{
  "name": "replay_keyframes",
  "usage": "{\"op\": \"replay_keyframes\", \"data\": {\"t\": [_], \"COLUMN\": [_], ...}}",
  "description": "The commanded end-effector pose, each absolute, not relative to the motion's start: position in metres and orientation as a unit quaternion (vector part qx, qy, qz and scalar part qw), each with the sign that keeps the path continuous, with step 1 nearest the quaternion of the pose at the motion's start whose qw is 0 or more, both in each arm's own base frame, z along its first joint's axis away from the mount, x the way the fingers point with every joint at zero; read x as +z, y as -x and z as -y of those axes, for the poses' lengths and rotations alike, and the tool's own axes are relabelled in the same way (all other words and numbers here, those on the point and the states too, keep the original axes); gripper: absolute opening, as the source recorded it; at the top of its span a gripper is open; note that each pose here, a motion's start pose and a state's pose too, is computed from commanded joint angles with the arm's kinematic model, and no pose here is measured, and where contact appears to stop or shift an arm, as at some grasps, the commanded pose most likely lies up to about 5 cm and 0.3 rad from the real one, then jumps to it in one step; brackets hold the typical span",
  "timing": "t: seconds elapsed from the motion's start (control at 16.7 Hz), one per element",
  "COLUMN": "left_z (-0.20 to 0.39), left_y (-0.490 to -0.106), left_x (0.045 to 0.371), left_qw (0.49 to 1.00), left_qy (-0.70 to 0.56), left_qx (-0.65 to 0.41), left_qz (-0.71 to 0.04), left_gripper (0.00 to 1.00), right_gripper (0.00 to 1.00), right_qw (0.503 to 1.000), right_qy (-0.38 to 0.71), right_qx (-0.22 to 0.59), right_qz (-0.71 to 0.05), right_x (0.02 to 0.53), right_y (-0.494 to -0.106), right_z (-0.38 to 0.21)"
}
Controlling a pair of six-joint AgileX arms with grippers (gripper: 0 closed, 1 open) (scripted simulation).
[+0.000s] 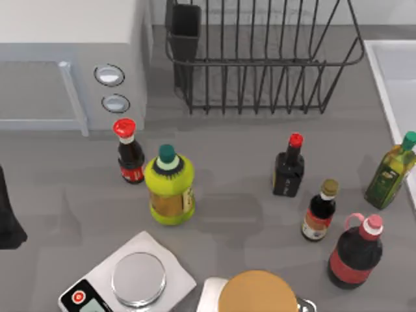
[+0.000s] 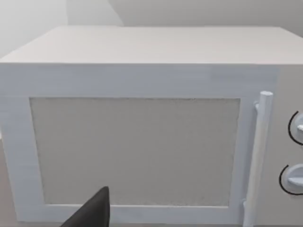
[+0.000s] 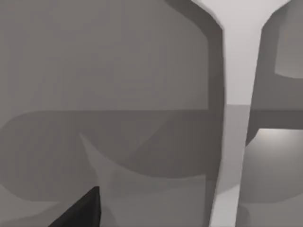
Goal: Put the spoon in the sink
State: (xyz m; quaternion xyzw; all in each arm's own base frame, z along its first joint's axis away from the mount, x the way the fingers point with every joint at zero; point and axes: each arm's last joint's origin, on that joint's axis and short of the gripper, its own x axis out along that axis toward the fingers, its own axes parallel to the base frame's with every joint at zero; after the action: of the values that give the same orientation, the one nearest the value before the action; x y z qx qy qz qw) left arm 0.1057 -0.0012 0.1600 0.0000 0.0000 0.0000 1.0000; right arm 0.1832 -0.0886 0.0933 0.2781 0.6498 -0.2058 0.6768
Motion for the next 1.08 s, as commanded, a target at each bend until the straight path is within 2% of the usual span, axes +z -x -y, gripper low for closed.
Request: {"op": "replay_keyframes", "data": {"t": [0.72, 1.08], "left_z": [0.0012, 0.0012], "left_y": [-0.1057, -0.1057], "left_x": [0.1600, 0.1600], "left_qw": [1.000, 1.000], "left_qy": [0.000, 0.000], "left_qx": [0.000, 0.000], "left_qz": [0.000, 0.000], "left_gripper": [1.00, 1.00], "right_gripper": [0.02, 0.00], "right_qw": [0.677, 0.677], "right_qy": [-0.278, -0.278], "right_qx": [-0.206, -0.206], "right_qz": [-0.650, -0.650], "right_x": [0.0933, 0.0933], "right_y": [-0.1832, -0.1832], "right_z": [0.0886, 0.0886]}}
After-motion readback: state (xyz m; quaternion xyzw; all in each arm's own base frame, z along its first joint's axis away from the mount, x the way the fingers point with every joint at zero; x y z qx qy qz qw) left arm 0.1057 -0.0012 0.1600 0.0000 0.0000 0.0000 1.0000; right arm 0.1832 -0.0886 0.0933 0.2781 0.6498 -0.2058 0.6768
